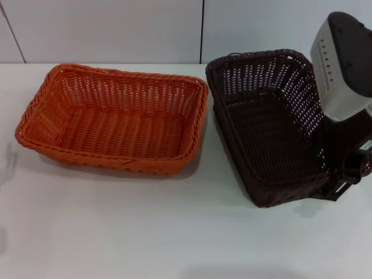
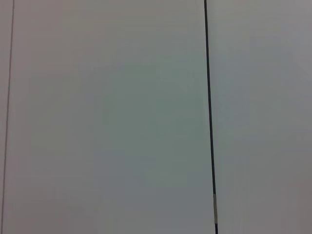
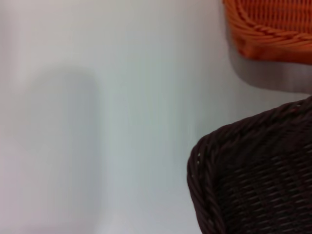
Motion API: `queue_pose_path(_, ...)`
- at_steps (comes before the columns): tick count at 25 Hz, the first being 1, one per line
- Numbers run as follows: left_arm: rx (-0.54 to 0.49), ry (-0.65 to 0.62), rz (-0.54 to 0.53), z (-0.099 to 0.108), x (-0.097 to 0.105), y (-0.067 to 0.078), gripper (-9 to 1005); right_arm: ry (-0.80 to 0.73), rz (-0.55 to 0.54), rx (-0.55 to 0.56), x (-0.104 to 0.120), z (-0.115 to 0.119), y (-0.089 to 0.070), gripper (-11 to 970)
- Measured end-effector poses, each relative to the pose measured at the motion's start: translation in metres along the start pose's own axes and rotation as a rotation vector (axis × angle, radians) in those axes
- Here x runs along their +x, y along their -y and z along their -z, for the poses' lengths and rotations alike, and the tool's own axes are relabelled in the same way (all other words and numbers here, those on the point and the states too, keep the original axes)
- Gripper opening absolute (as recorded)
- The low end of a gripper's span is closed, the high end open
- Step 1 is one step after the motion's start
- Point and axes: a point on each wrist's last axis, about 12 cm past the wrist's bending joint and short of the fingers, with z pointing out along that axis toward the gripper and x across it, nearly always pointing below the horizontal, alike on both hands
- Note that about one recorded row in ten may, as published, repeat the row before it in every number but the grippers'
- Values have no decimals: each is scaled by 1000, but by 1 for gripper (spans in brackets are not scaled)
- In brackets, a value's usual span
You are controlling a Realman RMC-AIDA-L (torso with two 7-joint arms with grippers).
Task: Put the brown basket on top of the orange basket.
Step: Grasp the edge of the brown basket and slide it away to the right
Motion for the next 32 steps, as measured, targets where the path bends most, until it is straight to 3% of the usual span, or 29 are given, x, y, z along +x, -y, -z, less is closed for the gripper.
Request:
queue_pose_path(20,3,8,-1,2,-1,0,764,-10,-46,-47,8,-38,6,784)
queue_pose_path(32,3,13,-1,1,-1,0,764,-54,-34,-18,7,-51,9,781)
